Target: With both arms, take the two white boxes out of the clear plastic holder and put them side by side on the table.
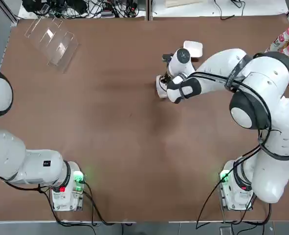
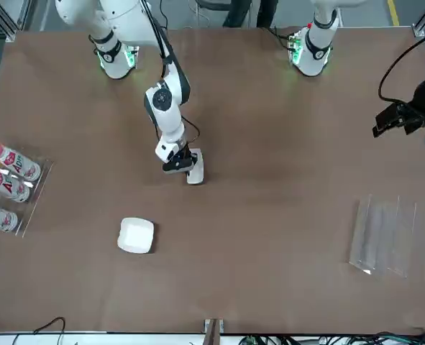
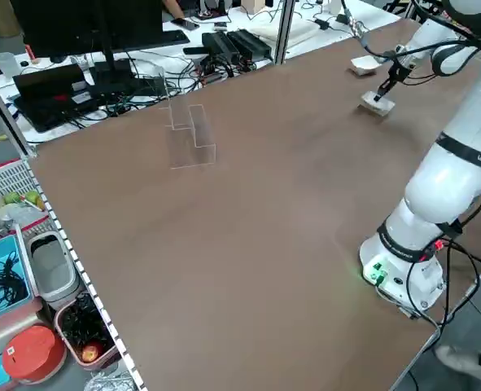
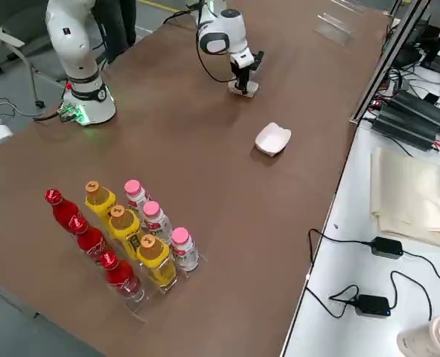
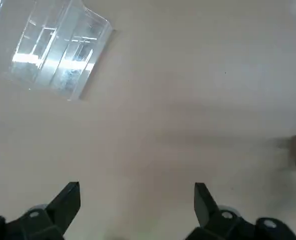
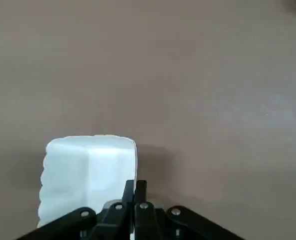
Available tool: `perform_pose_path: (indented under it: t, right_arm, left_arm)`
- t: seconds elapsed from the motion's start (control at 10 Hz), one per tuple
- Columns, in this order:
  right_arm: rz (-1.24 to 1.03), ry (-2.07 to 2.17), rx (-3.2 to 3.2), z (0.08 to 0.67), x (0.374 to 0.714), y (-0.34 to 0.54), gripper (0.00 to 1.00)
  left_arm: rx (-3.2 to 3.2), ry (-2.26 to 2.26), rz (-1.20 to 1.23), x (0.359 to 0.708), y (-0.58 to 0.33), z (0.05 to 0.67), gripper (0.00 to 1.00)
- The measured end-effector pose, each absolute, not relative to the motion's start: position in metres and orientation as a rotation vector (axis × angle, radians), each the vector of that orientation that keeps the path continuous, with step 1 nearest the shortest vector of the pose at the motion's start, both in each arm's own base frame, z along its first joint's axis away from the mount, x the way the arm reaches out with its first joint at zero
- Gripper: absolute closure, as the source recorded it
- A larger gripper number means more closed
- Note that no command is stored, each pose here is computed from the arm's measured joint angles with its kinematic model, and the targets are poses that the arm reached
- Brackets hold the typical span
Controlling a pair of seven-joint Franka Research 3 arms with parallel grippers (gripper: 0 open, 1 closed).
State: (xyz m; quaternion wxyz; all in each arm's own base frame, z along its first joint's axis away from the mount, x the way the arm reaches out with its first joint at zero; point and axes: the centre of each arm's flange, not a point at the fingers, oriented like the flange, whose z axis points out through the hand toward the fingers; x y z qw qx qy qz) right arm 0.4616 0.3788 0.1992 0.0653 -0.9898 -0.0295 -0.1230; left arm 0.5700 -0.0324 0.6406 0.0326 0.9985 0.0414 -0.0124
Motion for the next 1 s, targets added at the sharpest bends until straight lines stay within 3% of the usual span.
perform_pose_path:
  t: [0.2, 0.6, 1.0]
  right_arm:
    - [-0.315, 0.15, -2.987, 0.225, 0.486, 0.358, 0.98]
    - [-0.171, 0.723, -2.874, 0.345, 0.563, 0.239, 0.98]
    - [-0.114, 1.386, -2.63, 0.369, 0.597, 0.087, 0.98]
  left_arm:
    - [3.067, 0.178, -0.034, 0.571, -0.013, 0.641, 0.0]
    - [3.062, 0.144, -0.03, 0.571, -0.021, 0.643, 0.0]
    - [3.062, 0.125, -0.028, 0.57, -0.028, 0.644, 0.0]
